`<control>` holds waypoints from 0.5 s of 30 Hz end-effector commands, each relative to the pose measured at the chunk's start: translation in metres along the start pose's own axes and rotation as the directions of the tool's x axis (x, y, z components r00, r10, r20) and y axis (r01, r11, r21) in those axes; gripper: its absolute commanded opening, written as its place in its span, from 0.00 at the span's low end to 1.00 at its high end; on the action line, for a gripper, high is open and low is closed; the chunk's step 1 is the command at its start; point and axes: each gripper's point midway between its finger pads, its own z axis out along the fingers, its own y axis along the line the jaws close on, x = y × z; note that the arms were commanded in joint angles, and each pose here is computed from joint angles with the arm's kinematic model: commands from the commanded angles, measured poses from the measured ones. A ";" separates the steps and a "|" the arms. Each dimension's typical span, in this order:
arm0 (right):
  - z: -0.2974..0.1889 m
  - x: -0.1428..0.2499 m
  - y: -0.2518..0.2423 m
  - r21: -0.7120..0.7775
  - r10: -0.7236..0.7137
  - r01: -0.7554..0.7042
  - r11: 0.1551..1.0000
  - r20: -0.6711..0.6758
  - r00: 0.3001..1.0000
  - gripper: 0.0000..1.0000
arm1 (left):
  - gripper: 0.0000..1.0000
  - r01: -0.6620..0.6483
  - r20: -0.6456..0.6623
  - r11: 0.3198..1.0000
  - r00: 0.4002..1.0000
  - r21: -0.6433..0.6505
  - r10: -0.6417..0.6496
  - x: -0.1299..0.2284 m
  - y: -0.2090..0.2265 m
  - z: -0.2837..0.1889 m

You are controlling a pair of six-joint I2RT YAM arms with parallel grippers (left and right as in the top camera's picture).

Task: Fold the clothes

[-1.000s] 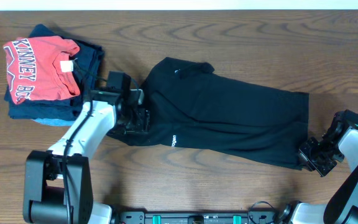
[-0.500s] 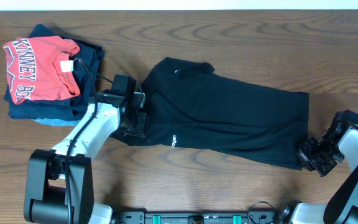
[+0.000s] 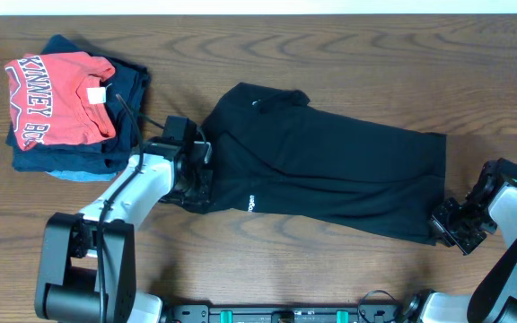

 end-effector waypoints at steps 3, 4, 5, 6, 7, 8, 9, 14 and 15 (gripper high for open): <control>-0.001 -0.005 0.000 0.006 -0.008 0.008 1.000 0.019 1.000 0.03 | 0.06 0.057 0.042 0.998 0.997 0.017 -0.058 -0.014 0.008 -0.032; -0.001 -0.004 -0.001 0.007 -0.008 0.008 1.000 0.019 1.000 0.03 | 0.06 0.067 0.055 0.998 0.996 0.017 -0.068 -0.015 0.010 -0.037; -0.001 -0.004 -0.001 0.007 -0.008 0.008 1.000 0.019 1.000 0.03 | 0.06 0.077 0.071 0.997 0.994 0.017 -0.078 -0.016 0.014 -0.042; -0.001 -0.004 -0.001 0.011 -0.008 0.007 1.000 0.019 1.000 0.03 | 0.06 0.085 0.078 0.996 0.993 0.016 -0.086 -0.015 0.016 -0.046; -0.001 -0.004 -0.002 0.017 -0.007 0.007 1.000 0.018 1.000 0.03 | 0.06 0.095 0.081 0.995 0.992 0.013 -0.096 -0.014 0.019 -0.048; -0.001 -0.004 -0.004 0.025 -0.007 0.006 1.000 0.018 1.000 0.03 | 0.06 0.100 0.079 0.995 0.992 0.012 -0.100 -0.013 0.020 -0.050; -0.001 -0.003 -0.006 0.036 -0.006 0.006 0.999 0.016 1.000 0.03 | 0.06 0.108 0.069 0.994 0.992 0.007 -0.108 -0.010 0.023 -0.050; -0.002 -0.004 -0.019 0.105 0.020 -0.023 0.994 0.030 0.999 0.03 | 0.06 0.129 0.004 0.990 0.992 -0.058 -0.129 0.007 0.034 -0.049; -0.002 -0.004 -0.019 0.105 0.020 -0.023 0.994 0.029 0.999 0.03 | 0.06 0.132 0.000 0.989 0.991 -0.059 -0.132 0.008 0.034 -0.049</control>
